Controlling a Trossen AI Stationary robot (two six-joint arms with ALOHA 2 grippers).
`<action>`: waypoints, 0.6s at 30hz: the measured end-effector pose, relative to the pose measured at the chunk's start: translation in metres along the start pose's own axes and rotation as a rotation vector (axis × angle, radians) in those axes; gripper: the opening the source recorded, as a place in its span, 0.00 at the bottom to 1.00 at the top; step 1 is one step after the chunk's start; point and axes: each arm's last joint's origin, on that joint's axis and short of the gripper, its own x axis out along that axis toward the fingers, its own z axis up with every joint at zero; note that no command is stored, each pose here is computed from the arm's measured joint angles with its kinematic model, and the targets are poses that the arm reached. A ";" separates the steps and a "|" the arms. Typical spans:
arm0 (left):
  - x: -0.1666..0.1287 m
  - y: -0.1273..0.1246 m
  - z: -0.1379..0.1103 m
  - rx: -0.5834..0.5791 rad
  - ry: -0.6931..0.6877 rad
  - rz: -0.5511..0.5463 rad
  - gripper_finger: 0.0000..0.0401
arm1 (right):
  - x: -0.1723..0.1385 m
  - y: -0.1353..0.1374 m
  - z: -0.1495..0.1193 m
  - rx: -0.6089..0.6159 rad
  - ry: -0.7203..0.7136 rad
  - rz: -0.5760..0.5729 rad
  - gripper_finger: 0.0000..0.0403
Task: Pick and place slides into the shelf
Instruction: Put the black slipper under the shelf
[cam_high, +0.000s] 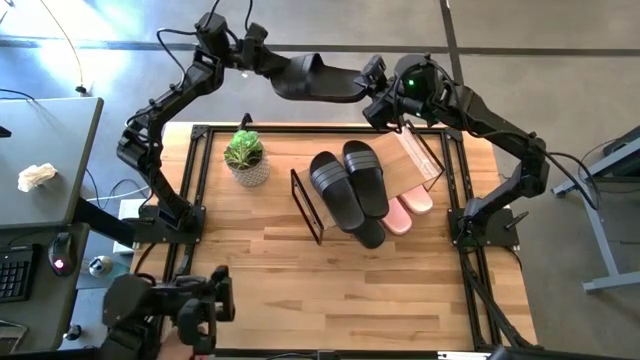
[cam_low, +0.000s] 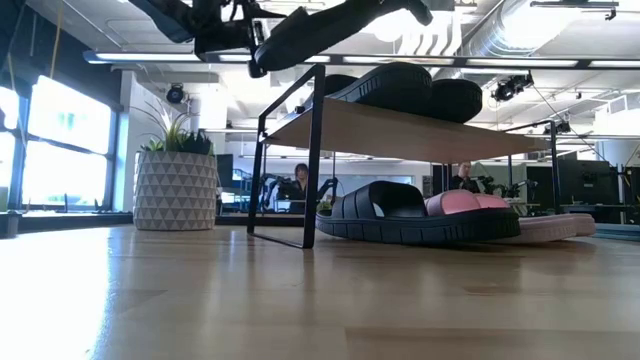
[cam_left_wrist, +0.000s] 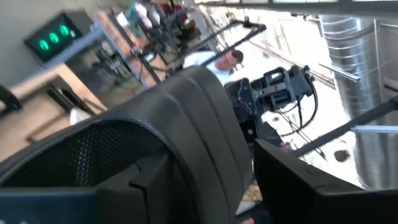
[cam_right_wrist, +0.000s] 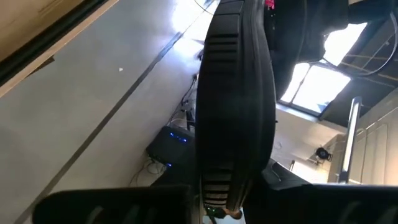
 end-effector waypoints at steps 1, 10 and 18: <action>-0.002 -0.001 0.002 0.017 -0.019 0.003 0.48 | 0.000 0.000 0.000 0.010 0.002 0.000 0.09; -0.014 -0.021 0.015 0.179 -0.145 -0.060 0.44 | -0.006 -0.004 -0.002 0.130 0.011 -0.033 0.09; 0.001 -0.023 0.005 0.020 0.039 -0.115 0.43 | -0.012 -0.006 -0.002 0.209 0.015 -0.058 0.09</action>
